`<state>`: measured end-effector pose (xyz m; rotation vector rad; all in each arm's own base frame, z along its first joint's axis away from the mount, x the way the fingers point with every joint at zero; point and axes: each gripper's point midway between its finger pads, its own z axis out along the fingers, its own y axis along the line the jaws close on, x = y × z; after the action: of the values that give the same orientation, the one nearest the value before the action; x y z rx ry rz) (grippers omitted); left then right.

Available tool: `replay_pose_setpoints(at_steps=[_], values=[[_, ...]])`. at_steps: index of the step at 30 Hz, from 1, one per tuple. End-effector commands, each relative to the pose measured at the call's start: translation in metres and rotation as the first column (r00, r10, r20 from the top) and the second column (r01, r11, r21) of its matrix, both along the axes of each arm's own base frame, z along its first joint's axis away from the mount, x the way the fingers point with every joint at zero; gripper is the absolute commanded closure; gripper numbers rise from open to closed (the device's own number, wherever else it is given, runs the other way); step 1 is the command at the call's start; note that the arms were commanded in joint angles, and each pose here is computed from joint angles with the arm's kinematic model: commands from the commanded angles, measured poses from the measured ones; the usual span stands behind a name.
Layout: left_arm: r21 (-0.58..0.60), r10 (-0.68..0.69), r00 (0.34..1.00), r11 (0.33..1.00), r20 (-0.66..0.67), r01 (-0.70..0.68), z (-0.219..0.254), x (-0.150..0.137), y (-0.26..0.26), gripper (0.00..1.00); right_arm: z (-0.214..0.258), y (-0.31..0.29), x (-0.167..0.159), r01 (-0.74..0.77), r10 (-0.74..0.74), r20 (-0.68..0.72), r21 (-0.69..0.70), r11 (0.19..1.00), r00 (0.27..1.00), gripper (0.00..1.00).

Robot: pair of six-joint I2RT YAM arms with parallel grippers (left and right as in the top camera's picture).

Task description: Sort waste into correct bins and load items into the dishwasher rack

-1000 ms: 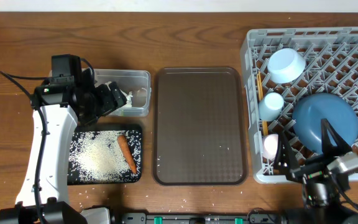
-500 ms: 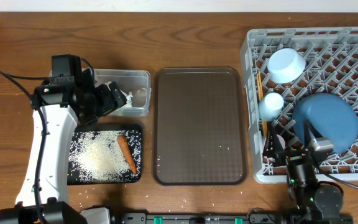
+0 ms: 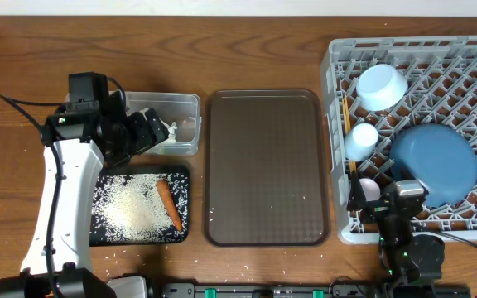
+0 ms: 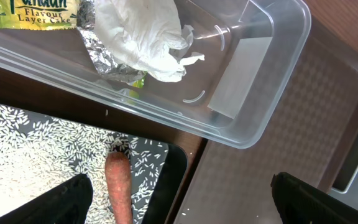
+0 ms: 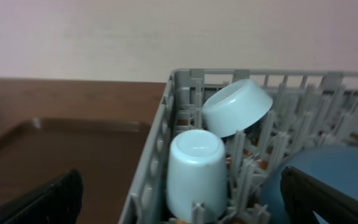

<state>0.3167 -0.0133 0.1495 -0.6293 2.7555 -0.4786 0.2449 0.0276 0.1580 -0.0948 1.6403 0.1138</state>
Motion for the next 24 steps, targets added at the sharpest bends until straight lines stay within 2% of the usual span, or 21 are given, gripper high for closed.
replay_pose_setpoints(at_steps=[1, 24], values=[[0.012, -0.002, 1.0, 1.0, 0.002, 0.002, 0.001, 0.0, 0.003, 0.05, -0.001, 0.004, -0.001, -0.019, 0.022, 0.02, -0.157, 0.987, 1.0, 0.01], [0.012, -0.001, 1.0, 1.0, 0.003, 0.001, 0.001, 0.0, 0.003, 0.05, -0.001, -0.008, 0.001, 0.039, -0.036, 0.02, -0.169, 0.985, 0.999, 0.01]])
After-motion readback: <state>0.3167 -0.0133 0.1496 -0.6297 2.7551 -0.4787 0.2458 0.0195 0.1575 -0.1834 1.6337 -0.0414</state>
